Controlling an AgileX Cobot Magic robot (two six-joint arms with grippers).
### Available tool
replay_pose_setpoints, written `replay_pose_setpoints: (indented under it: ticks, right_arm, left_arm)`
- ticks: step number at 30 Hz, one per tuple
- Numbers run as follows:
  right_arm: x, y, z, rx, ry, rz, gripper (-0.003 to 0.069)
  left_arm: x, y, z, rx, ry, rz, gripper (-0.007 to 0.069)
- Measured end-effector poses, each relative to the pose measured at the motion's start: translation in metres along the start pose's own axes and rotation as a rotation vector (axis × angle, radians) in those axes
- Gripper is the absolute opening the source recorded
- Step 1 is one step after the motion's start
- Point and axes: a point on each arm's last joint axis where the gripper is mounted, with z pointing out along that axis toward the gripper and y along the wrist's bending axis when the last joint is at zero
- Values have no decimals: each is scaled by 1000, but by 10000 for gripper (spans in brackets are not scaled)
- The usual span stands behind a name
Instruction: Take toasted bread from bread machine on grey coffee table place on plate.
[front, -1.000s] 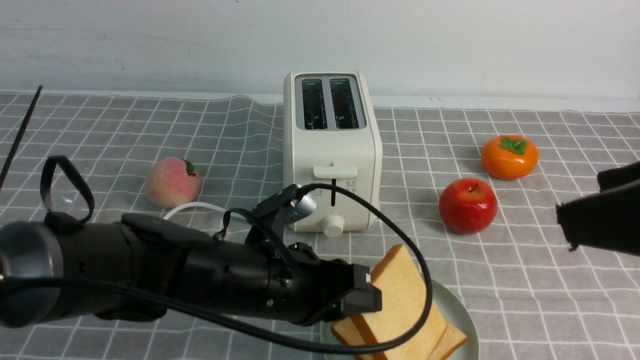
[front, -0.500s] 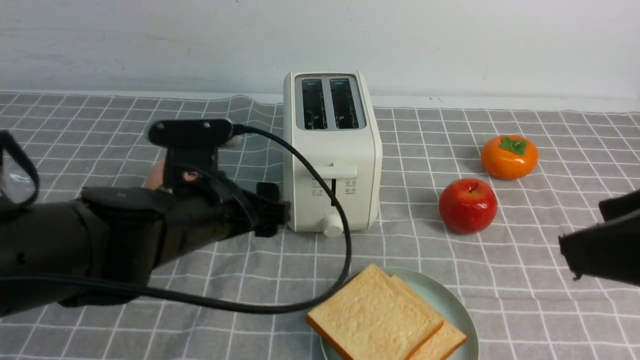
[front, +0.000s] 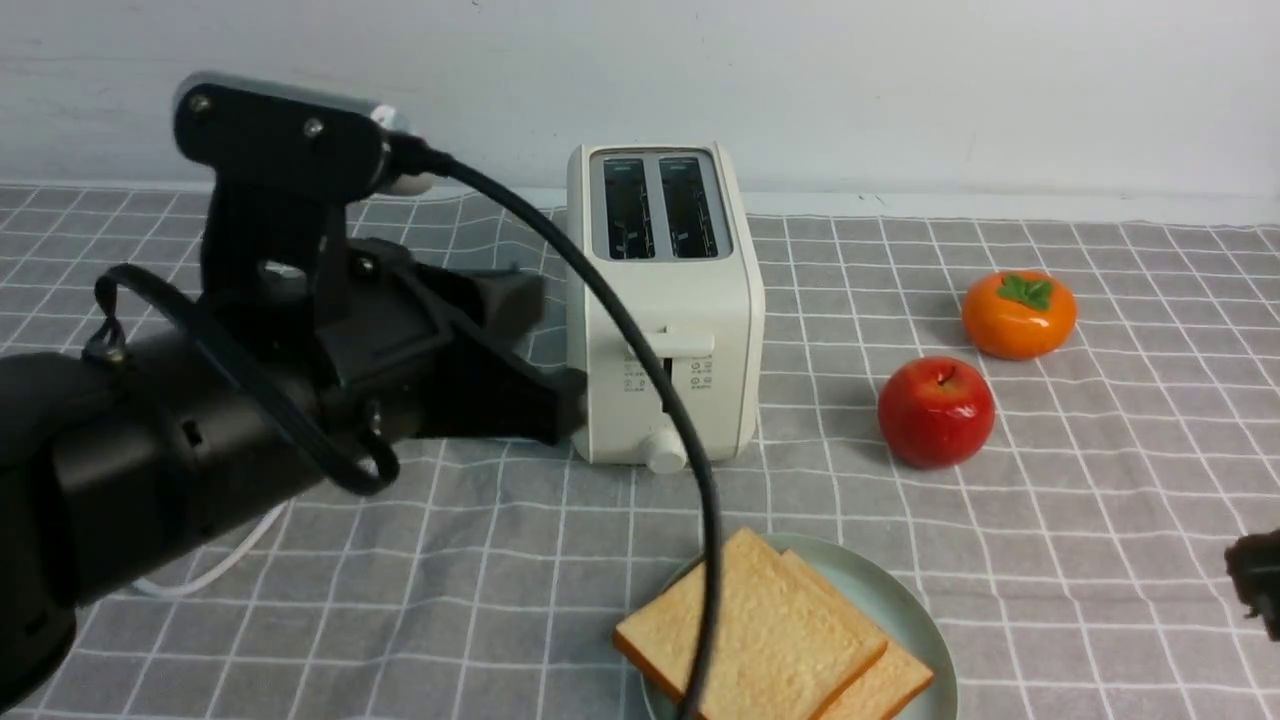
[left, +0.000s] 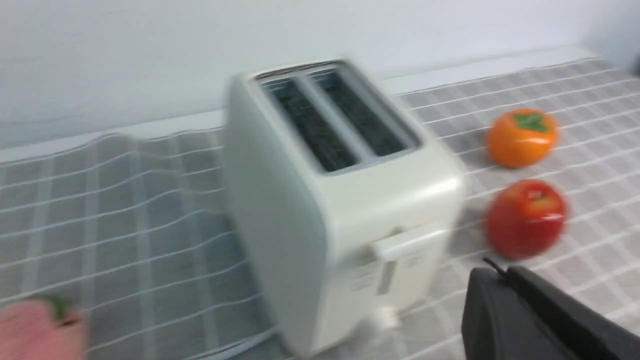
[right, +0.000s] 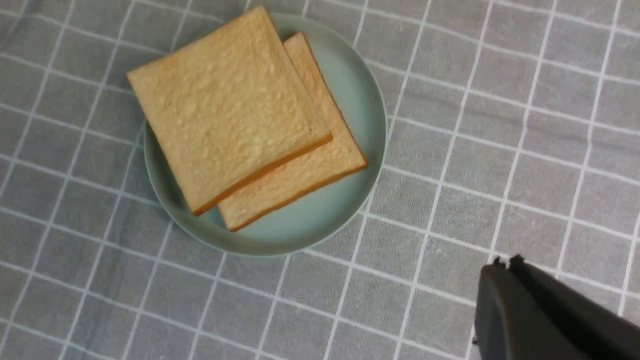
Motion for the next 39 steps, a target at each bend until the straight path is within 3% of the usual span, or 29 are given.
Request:
replay_pose_setpoints:
  ticks: [1, 2, 4, 6, 7, 8, 9, 11, 12, 13, 14, 15, 16, 19, 23, 27, 34, 39]
  right_arm:
    - [1, 0, -5, -4, -29, 1, -19]
    - [3, -1, -15, -12, -86, -4, -19]
    - [7, -2, -26, -24, -139, -31, -19]
    - [11, -2, -34, -37, -165, -45, -19]
    - [18, -3, -44, -54, -190, -75, -20]
    - [23, -3, -49, -64, -197, -97, -20]
    - [30, -4, -55, -71, -200, -126, -20]
    - [41, -6, -59, -72, -196, -154, -20]
    - [47, -7, -60, -69, -191, -155, -20]
    - [57, -10, -59, -60, -183, -152, -20]
    - [58, -10, -58, -60, -183, -152, -20]
    - [72, -15, -55, -48, -182, -121, -20]
    - [79, -17, -52, -34, -188, -102, -20]
    - [100, -28, -40, 17, -263, -1, -20]
    - [116, -37, -20, 33, -440, 92, -20]
    - [126, -41, 11, 42, -566, 49, -20]
    - [137, -40, 39, 16, -607, 4, -20]
    - [139, -40, 42, 16, -604, 1, -20]
  left_arm:
    - [0, -8, -1, 86, 1, -4, -14]
    - [1, -28, -4, 307, 13, -23, -14]
    - [6, -48, -11, 549, 63, -32, -14]
    - [11, -60, -17, 699, 131, -26, -14]
    - [21, -69, -26, 842, 278, -13, -14]
    - [29, -71, -29, 874, 397, -11, -14]
    - [36, -70, -31, 861, 527, -12, -14]
    - [46, -59, -30, 701, 724, -24, -14]
    - [49, -53, -29, 602, 794, -39, -14]
    - [49, -43, -30, 440, 870, -71, -14]
    - [49, -41, -29, 412, 880, -76, -14]
    - [44, -28, -34, 210, 919, -121, -14]
    - [39, -22, -37, 109, 909, -148, -14]
    - [19, -11, -64, -32, 791, -234, -14]
    - [-2, -7, -110, -9, 605, -316, -14]
    - [-3, -2, -149, 27, 489, -360, -14]
    - [43, 5, -171, 67, 531, -413, -13]
    - [53, 6, -176, 81, 540, -429, -13]
